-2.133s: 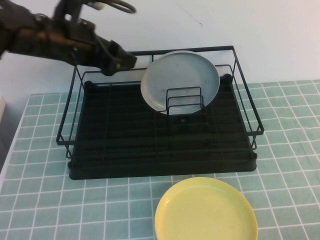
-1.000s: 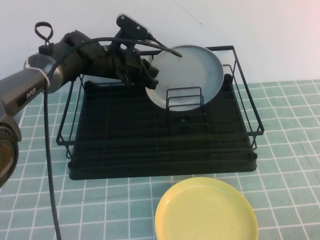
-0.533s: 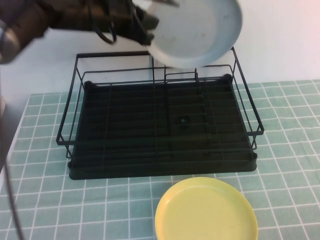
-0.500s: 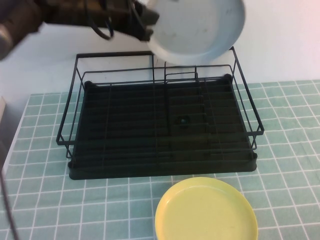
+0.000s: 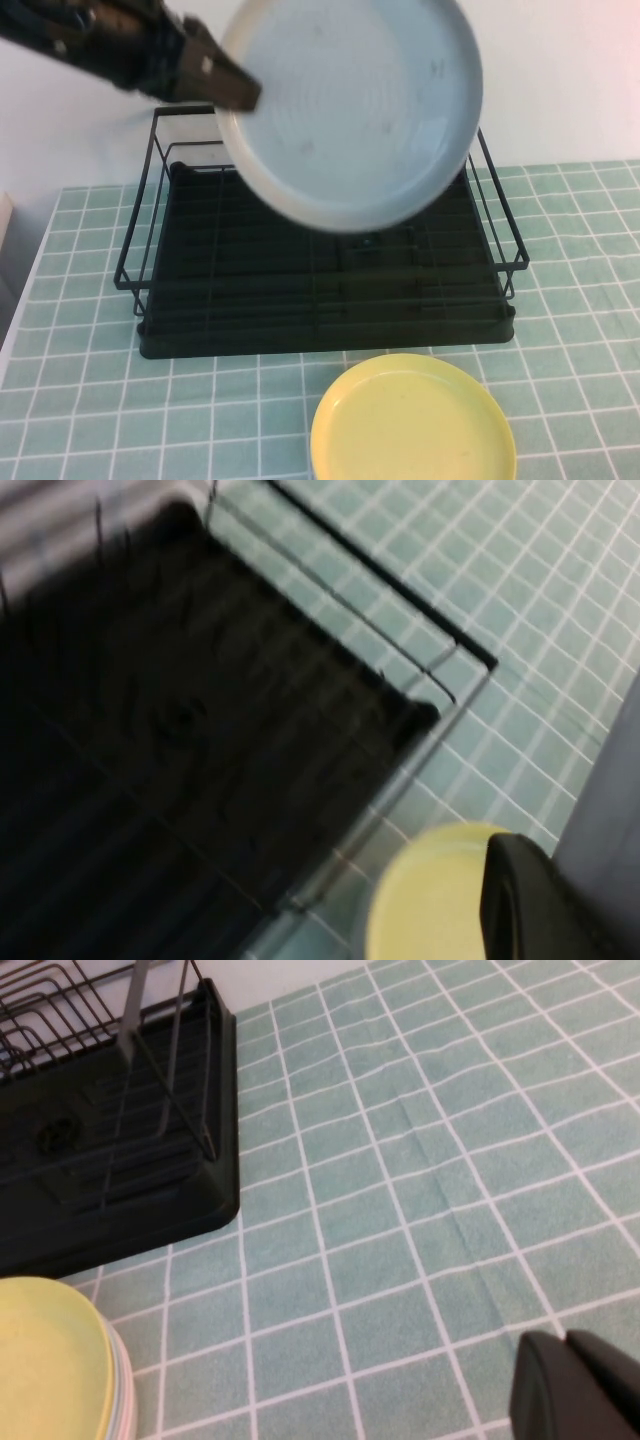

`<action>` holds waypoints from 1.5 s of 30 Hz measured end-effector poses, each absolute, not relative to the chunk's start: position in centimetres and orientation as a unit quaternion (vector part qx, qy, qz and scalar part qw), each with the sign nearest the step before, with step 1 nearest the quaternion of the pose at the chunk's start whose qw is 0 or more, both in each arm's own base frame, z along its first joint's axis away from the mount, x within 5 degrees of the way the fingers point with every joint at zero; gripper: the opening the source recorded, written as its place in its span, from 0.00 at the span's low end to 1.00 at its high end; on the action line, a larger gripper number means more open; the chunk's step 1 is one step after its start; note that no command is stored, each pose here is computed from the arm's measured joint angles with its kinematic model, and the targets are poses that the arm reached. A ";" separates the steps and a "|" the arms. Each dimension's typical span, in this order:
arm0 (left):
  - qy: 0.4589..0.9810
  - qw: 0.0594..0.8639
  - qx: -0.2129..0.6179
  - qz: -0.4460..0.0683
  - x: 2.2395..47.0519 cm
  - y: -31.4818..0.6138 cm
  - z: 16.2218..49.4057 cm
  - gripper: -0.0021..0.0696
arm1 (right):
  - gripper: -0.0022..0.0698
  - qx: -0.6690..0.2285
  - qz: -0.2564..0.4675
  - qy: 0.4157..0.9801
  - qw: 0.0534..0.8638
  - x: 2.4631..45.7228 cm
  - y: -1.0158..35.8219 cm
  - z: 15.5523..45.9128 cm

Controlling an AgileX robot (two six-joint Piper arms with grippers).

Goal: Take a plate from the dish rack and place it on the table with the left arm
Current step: Place the plate from the table

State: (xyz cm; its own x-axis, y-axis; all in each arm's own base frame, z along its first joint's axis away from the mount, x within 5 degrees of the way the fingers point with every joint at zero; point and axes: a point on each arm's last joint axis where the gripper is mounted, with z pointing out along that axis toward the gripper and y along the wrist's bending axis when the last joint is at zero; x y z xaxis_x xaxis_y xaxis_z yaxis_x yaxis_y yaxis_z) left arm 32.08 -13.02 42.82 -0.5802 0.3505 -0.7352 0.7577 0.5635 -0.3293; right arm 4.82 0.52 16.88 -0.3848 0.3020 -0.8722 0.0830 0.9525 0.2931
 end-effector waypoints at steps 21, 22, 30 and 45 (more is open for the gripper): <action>0.858 0.053 0.134 -0.494 24.4 -15.2 22.5 0.12 | 0.03 0.117 0.102 0.826 0.542 4.8 0.5 16.9; 0.863 0.056 0.126 -0.485 24.2 -15.0 21.9 0.12 | 0.03 0.117 0.102 0.826 0.542 4.8 0.5 16.9; 0.876 0.059 0.108 -0.466 24.2 -14.7 20.3 0.12 | 0.03 0.117 0.102 0.826 0.542 4.8 0.5 16.9; 0.883 0.059 0.112 -0.451 24.2 -14.5 20.0 0.32 | 0.03 0.117 0.102 0.826 0.542 4.8 0.5 16.9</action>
State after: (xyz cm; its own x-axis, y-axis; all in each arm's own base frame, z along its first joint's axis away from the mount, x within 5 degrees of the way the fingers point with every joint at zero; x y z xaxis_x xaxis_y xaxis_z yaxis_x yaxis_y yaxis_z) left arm 24.19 -14.53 20.02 -0.9678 0.1446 -0.2062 0.2519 0.5671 -0.7842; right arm 4.82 0.53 16.88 -0.3848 0.3034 -0.8717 0.0828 0.9520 0.2948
